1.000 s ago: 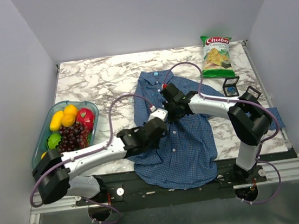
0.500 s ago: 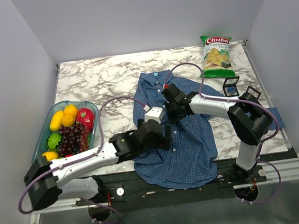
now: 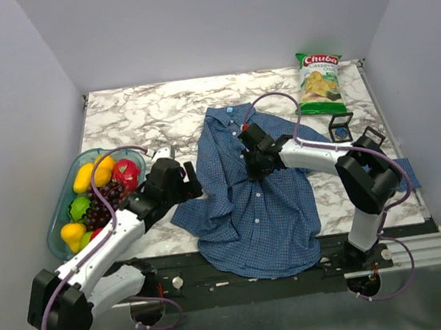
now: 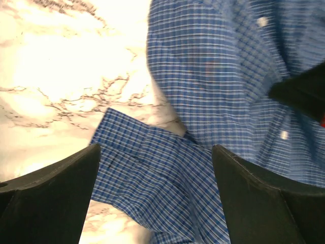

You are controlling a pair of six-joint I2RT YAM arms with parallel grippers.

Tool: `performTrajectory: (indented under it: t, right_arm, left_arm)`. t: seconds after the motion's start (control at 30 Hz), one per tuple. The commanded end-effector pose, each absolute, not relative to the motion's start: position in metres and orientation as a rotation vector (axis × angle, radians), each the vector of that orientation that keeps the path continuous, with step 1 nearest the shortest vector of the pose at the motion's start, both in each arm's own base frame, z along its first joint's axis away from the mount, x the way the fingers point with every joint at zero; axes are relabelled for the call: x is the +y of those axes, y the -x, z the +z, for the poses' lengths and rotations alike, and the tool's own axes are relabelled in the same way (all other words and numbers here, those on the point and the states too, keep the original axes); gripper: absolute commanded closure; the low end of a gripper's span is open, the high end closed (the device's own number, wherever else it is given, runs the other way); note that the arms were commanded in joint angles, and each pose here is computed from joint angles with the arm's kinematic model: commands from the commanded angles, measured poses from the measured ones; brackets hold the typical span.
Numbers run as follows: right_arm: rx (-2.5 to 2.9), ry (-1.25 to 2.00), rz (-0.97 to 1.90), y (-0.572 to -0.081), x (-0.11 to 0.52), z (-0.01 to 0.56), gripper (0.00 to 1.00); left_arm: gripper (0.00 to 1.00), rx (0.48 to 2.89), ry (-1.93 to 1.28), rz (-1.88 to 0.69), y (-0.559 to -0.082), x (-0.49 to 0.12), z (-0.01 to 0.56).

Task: Pin the brooch onto the clothing
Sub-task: Flatten out the clothes at the center of the board.

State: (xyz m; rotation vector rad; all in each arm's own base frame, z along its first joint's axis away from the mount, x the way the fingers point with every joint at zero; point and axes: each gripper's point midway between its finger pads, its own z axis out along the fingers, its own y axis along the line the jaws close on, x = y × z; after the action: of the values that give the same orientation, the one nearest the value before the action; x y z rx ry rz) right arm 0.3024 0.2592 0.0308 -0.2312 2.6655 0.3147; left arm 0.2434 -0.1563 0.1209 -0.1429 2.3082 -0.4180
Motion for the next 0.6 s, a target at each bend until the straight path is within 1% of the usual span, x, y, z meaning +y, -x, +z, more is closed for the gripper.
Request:
performTrajectory:
  t: [0.0,0.1,0.2,0.3,0.33,0.37,0.47,0.57]
  right_arm:
    - [2.663,0.233,0.328,-0.303,0.258,0.030,0.99]
    - [2.661,0.234,0.345,-0.302,0.260,0.032,0.99]
    - [2.660,0.233,0.350,-0.301,0.259,0.032,0.99]
    - [2.660,0.234,0.356,-0.300,0.260,0.032,0.99]
    - [2.660,0.235,0.358,-0.300,0.260,0.031,0.99]
    - [2.662,0.235,0.358,-0.300,0.260,0.030,0.99]
    - [2.664,0.236,0.359,-0.300,0.260,0.029,0.99]
    - [2.665,0.232,0.360,-0.299,0.260,0.029,0.99]
  left_arm:
    - [0.02,2.439,0.124,-0.347,-0.249,-0.144,0.088]
    - [0.04,2.479,0.103,-0.279,-0.253,-0.139,0.077]
    - [0.12,2.507,0.082,-0.182,-0.257,-0.130,0.067]
    - [0.24,2.553,0.060,-0.093,-0.258,-0.123,0.054]
    - [0.31,2.560,0.053,-0.094,-0.259,-0.124,0.052]
    - [0.33,2.562,0.043,-0.112,-0.259,-0.127,0.050]
    - [0.34,2.575,0.025,-0.159,-0.259,-0.135,0.047]
    - [0.34,2.587,0.031,-0.112,-0.259,-0.129,0.043]
